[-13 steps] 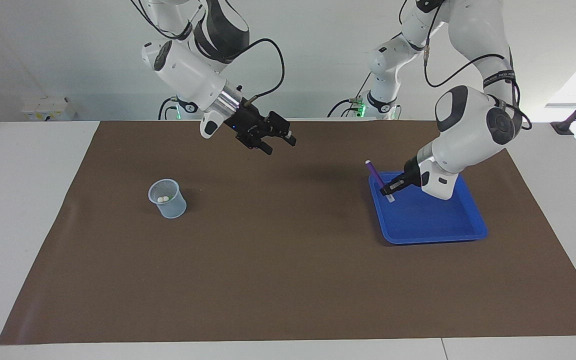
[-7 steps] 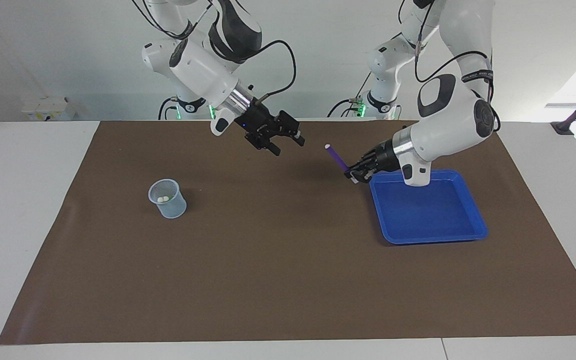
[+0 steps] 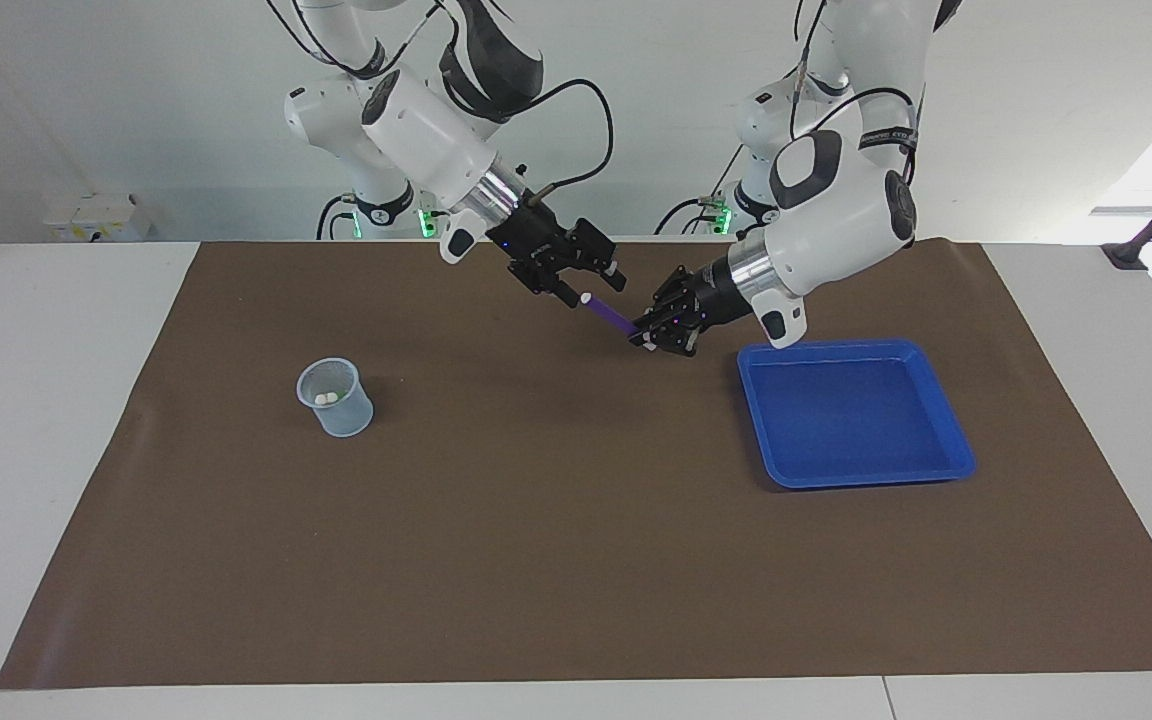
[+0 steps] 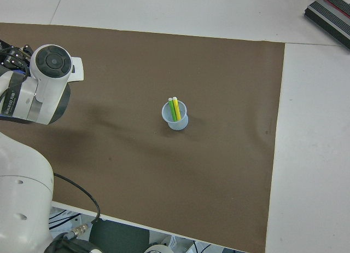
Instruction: Transfer and insert pens with both arms
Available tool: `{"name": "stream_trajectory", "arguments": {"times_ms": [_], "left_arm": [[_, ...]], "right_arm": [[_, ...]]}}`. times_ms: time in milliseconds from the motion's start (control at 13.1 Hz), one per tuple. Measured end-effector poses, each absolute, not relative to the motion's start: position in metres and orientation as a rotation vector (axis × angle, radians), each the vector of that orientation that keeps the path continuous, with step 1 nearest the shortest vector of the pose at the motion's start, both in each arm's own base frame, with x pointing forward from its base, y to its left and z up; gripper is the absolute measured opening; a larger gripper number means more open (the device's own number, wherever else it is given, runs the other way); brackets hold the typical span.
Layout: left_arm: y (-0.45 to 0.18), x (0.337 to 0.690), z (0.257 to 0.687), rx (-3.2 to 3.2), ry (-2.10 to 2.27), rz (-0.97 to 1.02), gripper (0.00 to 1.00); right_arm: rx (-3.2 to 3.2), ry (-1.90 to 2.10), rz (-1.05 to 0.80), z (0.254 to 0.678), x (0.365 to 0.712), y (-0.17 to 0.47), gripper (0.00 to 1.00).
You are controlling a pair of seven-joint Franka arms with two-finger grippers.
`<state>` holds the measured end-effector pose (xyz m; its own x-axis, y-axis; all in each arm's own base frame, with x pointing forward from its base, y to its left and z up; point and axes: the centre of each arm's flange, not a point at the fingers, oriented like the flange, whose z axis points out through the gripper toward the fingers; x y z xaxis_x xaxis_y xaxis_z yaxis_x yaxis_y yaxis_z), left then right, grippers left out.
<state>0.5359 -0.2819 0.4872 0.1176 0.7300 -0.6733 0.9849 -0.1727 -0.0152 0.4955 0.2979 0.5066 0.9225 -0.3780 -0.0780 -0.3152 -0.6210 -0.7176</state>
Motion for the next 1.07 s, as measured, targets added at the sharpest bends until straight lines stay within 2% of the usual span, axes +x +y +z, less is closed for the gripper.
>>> {"name": "stream_trajectory", "arguments": {"times_ms": [77, 230, 383, 995, 1072], "left_arm": [[-0.278, 0.532, 0.489, 1.954, 1.68, -0.75, 0.17], [-0.274, 0.526, 0.491, 1.952, 1.706, -0.706, 0.17], [-0.274, 0.52, 0.488, 1.953, 1.722, -0.67, 0.17], [-0.274, 0.518, 0.486, 1.952, 1.728, -0.652, 0.17], [-0.274, 0.518, 0.486, 1.952, 1.728, -0.652, 0.17]], "right_arm": [[-2.286, 0.491, -0.102, 0.506, 0.496, 0.297, 0.92], [-2.284, 0.495, -0.105, 0.507, 0.497, 0.295, 0.91], [-2.281, 0.496, -0.11, 0.509, 0.499, 0.294, 0.75], [-2.276, 0.493, -0.115, 0.512, 0.503, 0.297, 0.62], [-2.276, 0.493, -0.115, 0.512, 0.503, 0.297, 0.55]]}}
